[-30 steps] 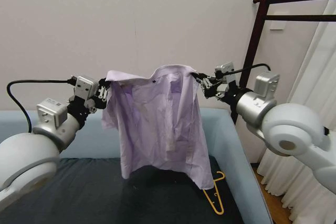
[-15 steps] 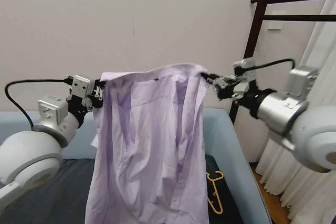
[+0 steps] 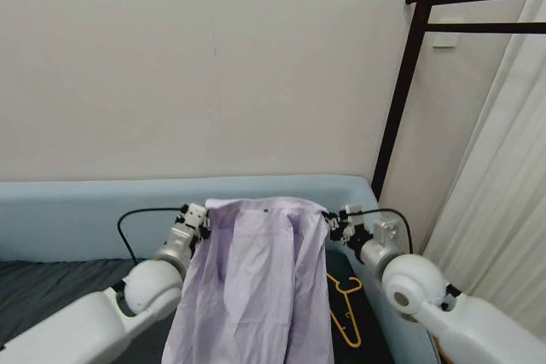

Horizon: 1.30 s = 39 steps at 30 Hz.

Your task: Pick up the clothes from the sofa and hang them on the clothes hanger.

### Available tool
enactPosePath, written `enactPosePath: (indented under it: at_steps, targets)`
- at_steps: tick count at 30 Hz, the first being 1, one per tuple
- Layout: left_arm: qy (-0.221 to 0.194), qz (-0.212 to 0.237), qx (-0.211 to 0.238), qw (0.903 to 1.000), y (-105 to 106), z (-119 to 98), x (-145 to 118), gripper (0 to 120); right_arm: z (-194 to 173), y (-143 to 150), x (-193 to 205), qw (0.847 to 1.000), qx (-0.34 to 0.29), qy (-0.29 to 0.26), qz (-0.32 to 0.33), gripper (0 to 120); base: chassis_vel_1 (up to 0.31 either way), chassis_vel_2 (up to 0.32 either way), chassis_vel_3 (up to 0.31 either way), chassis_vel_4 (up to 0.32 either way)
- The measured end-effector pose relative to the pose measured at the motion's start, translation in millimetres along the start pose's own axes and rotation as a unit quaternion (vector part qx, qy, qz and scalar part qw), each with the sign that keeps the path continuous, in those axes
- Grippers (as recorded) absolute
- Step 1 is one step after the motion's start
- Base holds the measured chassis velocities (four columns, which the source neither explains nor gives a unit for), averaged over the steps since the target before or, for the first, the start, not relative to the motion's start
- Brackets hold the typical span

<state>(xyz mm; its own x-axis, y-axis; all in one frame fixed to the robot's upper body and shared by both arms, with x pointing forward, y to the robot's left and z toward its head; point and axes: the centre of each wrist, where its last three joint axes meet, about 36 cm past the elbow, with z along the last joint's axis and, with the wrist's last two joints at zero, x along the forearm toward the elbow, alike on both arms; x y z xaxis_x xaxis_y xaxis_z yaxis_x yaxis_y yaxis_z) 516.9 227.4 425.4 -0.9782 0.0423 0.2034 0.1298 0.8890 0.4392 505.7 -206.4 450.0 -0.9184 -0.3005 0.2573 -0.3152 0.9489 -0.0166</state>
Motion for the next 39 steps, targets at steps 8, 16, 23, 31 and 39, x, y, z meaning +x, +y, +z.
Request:
enactPosePath:
  at_steps: [8,16,23,31,39]
  targets:
    - [0.022,-0.038,-0.009,0.9990,-22.7,34.6,-49.8,0,47.2,24.4,-50.4,1.000,0.019,0.010,0.005,0,0.000,0.000,0.000,0.000]
    - [0.044,-0.022,-0.011,0.9987,-38.3,65.5,-43.4,0,95.1,30.6,-79.9,0.999,0.019,0.037,0.010,0,0.000,0.000,0.000,0.000]
    - [0.057,-0.022,-0.002,0.9981,-51.2,74.1,-46.6,0,112.4,30.2,-80.3,0.999,0.033,0.021,-0.002,0,0.000,0.000,0.000,0.000]
    - [0.055,-0.020,0.002,0.9983,-59.6,70.5,-51.0,0,115.8,24.5,-60.9,0.999,0.032,0.016,-0.012,22,0.000,0.000,0.000,0.000]
    - [0.044,-0.017,-0.006,0.9989,-63.6,70.3,-48.8,0,124.8,-14.8,-23.4,0.999,-0.024,0.029,-0.018,57,0.000,0.000,0.000,0.000]
